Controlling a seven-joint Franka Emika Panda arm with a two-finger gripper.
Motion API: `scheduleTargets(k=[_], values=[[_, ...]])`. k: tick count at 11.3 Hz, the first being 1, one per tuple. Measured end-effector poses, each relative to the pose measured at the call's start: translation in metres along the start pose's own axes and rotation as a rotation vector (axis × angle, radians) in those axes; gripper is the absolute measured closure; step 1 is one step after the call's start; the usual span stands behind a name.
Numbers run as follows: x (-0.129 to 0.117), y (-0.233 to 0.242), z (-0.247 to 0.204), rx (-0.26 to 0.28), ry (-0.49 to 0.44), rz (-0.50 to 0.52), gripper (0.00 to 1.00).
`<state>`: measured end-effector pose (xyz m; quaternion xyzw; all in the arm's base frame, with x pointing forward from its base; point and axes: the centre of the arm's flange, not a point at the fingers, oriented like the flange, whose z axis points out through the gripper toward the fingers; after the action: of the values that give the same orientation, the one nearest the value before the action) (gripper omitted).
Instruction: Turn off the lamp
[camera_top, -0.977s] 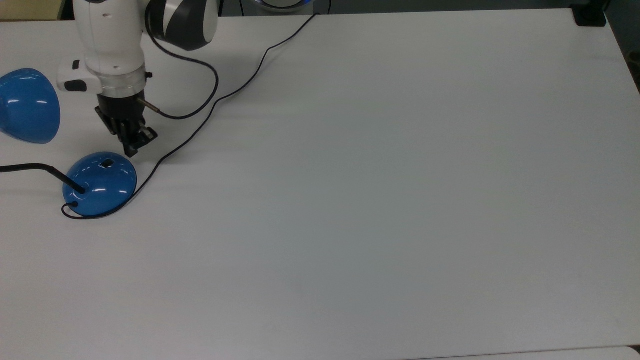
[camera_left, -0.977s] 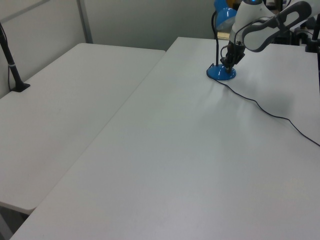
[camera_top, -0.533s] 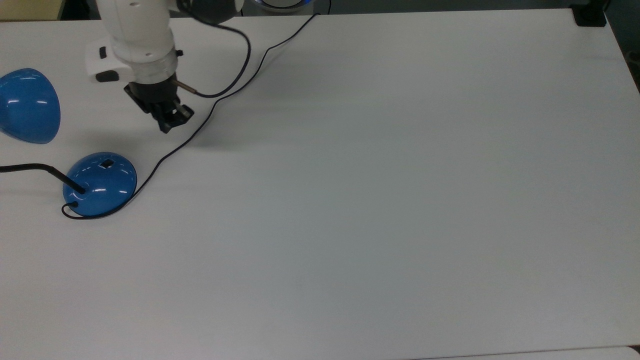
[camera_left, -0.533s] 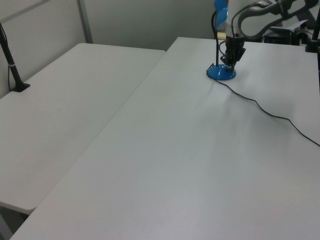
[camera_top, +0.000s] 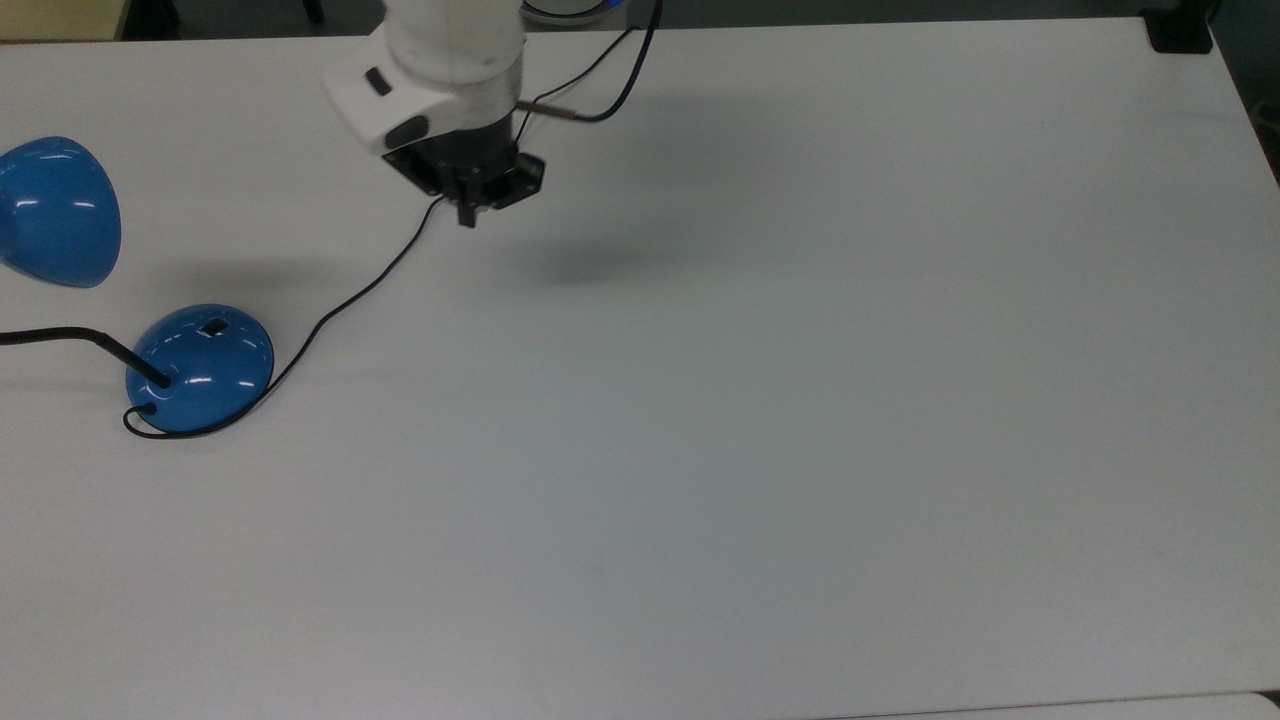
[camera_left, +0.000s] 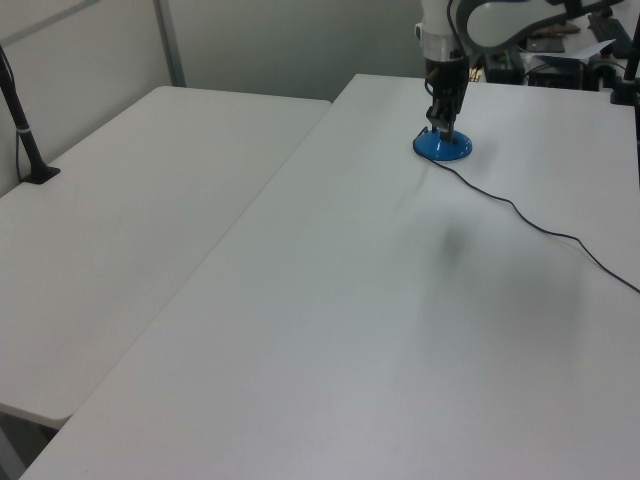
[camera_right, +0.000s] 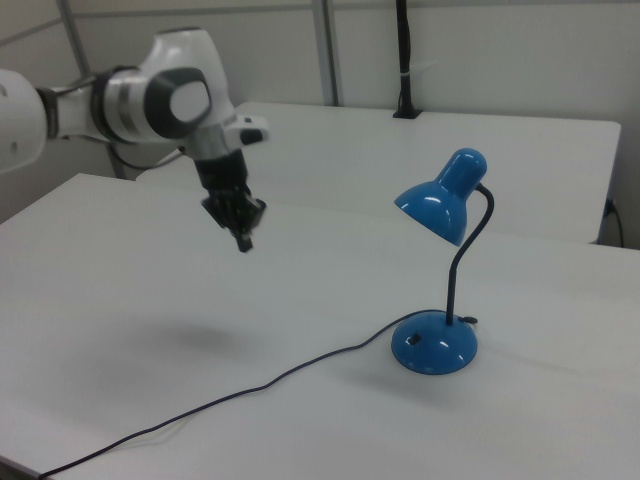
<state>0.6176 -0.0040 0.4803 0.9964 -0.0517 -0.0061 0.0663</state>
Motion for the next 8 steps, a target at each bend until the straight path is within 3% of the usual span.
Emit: scheduleTargets(k=[3, 8], values=[[-0.022, -0.024, -0.056, 0.053, 0.008, -0.102, 0.99], [-0.057, -0.031, -0.103, 0.048, 0.003, -0.197, 0.99]])
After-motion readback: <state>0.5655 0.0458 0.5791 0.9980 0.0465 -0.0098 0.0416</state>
